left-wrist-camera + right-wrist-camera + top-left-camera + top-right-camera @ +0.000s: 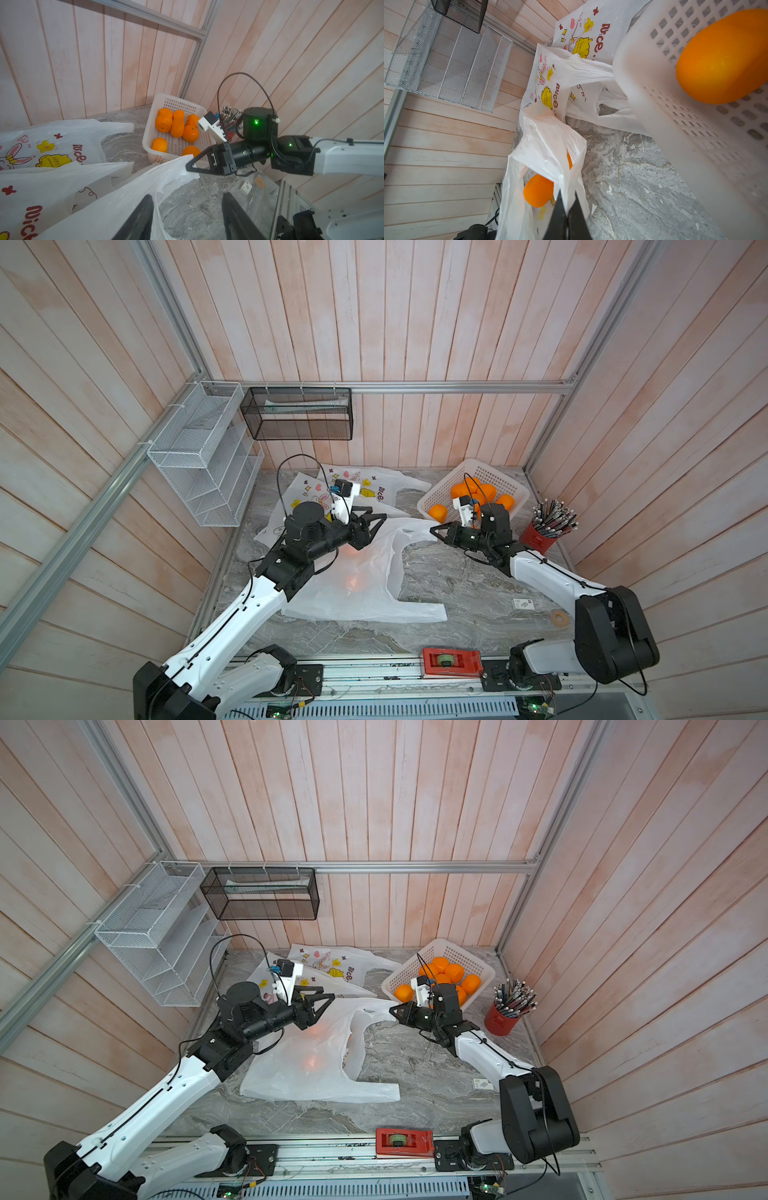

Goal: Place the oranges into plastic bags & tie knots
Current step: Adjust the plastic bag at the center of the board.

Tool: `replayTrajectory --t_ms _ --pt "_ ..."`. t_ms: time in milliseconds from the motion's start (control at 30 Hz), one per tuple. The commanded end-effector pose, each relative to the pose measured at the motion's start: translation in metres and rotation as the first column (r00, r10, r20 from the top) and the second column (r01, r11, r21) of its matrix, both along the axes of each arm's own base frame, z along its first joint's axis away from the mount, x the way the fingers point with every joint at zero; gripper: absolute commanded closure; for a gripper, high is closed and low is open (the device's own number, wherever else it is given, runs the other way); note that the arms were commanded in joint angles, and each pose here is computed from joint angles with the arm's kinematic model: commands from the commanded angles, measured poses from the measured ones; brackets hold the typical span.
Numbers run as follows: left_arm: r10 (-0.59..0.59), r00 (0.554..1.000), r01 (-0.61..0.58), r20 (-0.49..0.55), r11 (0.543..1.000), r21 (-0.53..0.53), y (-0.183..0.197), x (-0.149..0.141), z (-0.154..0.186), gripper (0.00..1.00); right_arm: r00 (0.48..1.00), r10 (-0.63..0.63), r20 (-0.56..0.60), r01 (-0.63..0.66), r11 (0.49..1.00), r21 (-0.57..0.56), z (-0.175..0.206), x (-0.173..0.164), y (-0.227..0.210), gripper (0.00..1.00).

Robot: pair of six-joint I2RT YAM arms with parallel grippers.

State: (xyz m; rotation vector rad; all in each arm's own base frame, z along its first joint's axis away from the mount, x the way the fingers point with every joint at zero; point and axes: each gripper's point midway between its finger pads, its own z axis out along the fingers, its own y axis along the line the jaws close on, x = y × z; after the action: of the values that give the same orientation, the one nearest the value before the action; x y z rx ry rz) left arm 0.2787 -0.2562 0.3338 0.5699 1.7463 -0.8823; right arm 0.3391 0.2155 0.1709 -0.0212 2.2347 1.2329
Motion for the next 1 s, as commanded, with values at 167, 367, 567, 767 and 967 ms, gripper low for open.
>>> replayTrajectory --t_ms 167,367,567,767,967 --pt "-0.046 0.990 0.012 0.133 0.970 0.244 -0.043 -0.044 -0.022 0.44 1.000 -0.023 -0.003 0.023 0.999 -0.023 -0.002 0.004 -0.008 1.00" --pt "-0.191 0.976 0.134 0.105 0.905 0.403 -0.084 -0.092 -0.070 0.40 1.000 -0.027 -0.008 0.027 0.999 -0.030 -0.005 0.004 -0.010 1.00" --pt "-0.242 0.969 0.157 0.055 0.769 0.620 -0.100 -0.114 -0.130 0.30 1.000 -0.024 -0.012 0.024 0.999 -0.036 -0.007 0.004 -0.010 1.00" --pt "-0.285 0.959 0.214 -0.008 0.701 0.680 -0.135 -0.140 -0.168 0.26 0.999 -0.030 -0.023 0.029 0.999 -0.037 -0.009 0.003 -0.011 1.00" --pt "-0.276 0.956 0.276 -0.101 0.724 0.632 -0.163 -0.164 -0.185 0.22 0.999 -0.027 -0.026 0.026 0.999 -0.042 -0.009 0.003 -0.011 1.00"
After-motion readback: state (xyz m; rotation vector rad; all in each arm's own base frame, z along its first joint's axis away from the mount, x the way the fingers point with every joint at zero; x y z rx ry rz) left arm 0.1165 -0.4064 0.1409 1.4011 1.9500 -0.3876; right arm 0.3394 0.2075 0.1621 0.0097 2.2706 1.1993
